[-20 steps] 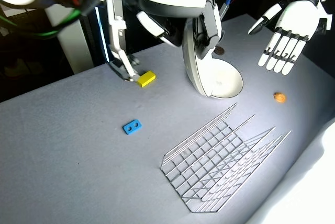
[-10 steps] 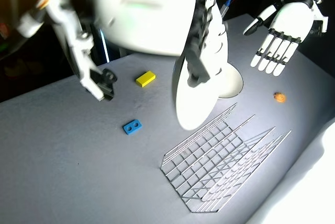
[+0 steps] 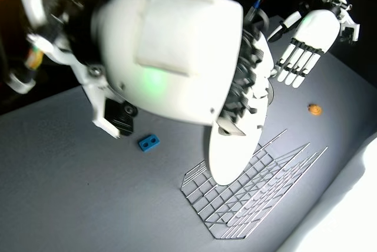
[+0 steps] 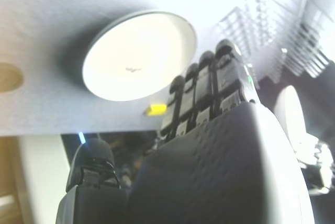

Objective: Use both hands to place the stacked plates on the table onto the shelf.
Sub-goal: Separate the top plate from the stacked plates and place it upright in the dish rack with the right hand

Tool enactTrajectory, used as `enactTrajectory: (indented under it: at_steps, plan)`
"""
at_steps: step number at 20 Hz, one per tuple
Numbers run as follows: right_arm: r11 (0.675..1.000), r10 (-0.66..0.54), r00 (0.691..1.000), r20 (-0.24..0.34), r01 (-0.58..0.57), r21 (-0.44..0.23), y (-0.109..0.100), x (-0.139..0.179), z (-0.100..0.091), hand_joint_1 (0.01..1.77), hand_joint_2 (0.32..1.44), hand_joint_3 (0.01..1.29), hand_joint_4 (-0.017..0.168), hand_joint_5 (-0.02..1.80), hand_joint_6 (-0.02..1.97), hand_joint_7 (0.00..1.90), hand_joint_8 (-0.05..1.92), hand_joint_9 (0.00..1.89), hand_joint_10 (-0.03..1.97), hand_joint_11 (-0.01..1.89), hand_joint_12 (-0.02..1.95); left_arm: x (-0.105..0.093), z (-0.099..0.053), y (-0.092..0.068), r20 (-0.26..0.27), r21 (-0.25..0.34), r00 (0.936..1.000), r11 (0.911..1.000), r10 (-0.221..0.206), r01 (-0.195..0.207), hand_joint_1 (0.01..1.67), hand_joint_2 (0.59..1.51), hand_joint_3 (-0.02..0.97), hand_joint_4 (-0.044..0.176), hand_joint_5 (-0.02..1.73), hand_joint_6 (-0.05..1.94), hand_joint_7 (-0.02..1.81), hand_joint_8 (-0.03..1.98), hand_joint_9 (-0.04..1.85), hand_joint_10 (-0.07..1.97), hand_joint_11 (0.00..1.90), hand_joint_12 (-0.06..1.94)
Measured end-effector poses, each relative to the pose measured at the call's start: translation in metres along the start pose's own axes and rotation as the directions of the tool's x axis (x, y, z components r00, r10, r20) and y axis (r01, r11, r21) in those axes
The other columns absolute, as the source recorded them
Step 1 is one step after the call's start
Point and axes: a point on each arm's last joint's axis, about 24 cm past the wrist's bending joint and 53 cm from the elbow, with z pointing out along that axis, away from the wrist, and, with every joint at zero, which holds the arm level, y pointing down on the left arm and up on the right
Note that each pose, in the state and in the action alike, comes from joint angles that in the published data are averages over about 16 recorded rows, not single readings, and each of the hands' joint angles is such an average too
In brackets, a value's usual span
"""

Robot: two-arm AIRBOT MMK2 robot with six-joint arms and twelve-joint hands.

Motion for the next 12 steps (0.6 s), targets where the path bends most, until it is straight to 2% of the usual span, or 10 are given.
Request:
enactTrajectory:
  at_steps: [12]
  plan:
    - [0.992,0.096,0.995,0.012,-0.097,0.075,-0.032,-0.001,0.029,1.21,0.98,0.01,-0.008,0.95,0.92,1.15,0.75,1.36,0.02,1.05,0.78,0.019,0.008,-0.004,-0.057,0.01,0.9984,0.9999,-0.007,0.008,0.01,1.195,0.018,0.006,0.03,0.02,0.02,0.0,0.02,0.01,0.01,0.01]
